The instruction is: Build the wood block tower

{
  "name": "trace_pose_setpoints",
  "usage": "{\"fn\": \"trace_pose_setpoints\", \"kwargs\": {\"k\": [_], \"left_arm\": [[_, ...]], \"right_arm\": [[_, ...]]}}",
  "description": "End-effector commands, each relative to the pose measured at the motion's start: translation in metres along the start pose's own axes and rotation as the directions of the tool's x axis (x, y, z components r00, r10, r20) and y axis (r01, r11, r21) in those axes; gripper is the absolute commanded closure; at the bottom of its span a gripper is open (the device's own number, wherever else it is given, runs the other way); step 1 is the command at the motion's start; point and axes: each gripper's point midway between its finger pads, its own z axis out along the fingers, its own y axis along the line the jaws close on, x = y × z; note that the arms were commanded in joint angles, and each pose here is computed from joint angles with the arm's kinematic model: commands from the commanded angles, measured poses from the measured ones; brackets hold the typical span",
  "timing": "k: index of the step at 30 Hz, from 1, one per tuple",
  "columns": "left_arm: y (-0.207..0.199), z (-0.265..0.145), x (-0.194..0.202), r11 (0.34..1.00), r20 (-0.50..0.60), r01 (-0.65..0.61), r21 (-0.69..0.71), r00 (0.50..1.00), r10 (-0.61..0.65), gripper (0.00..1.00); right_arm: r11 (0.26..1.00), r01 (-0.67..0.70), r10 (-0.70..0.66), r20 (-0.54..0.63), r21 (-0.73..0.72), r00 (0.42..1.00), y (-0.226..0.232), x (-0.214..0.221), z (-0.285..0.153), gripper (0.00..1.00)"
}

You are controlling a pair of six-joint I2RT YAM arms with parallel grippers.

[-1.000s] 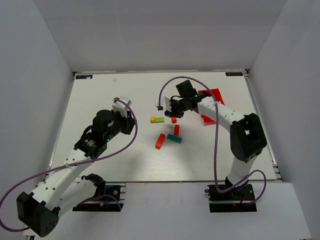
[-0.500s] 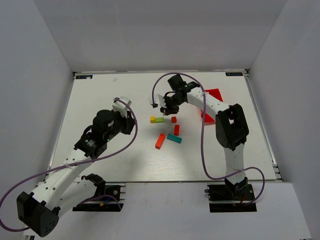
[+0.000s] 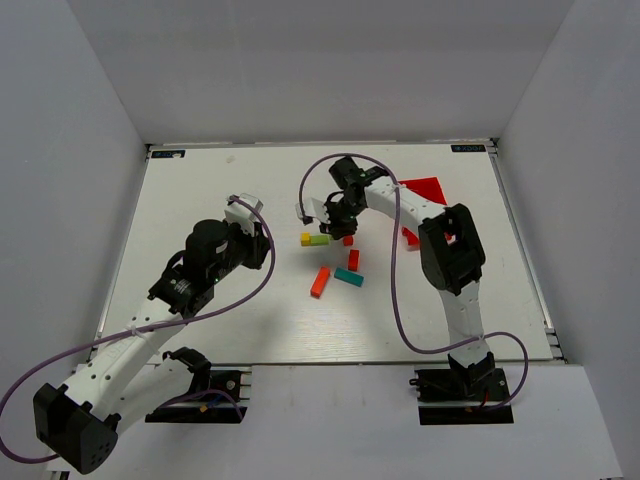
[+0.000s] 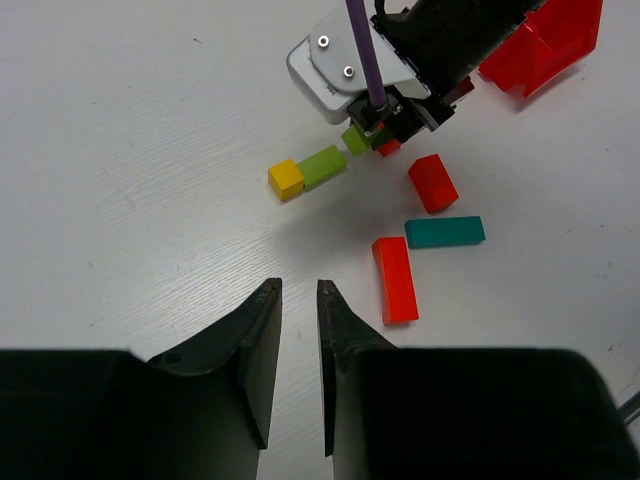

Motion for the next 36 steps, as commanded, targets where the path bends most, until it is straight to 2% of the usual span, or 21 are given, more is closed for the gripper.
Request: {"fn": "trace_pose_setpoints", "kwargs": {"k": [1,23,36], "left_arm": [[0.001,-0.003,-0.001,1.000,0.006,-0.005,-0.001,1.000,0.005,0.68],[0.002,-0.003,-0.006,1.000,0.016,-0.005,-0.009,1.000,0.005,0.68],[0.002,-0.005,-0.008,1.000,0.025,-0.005,-0.008,1.000,0.006,0.68]], "right_arm": [[1.000,0.007,-0.007,-0.008,0.008,1.000,-0.004,-0.005,-0.005,1.00],[0.999,-0.034,0.034,-0.035,0.001,0.999,-0.005,0.004,0.010,1.00],[0.999,-0.041,0.041,-0.027,0.019,0.999,-0.010,0.003,0.013,0.94]]}}
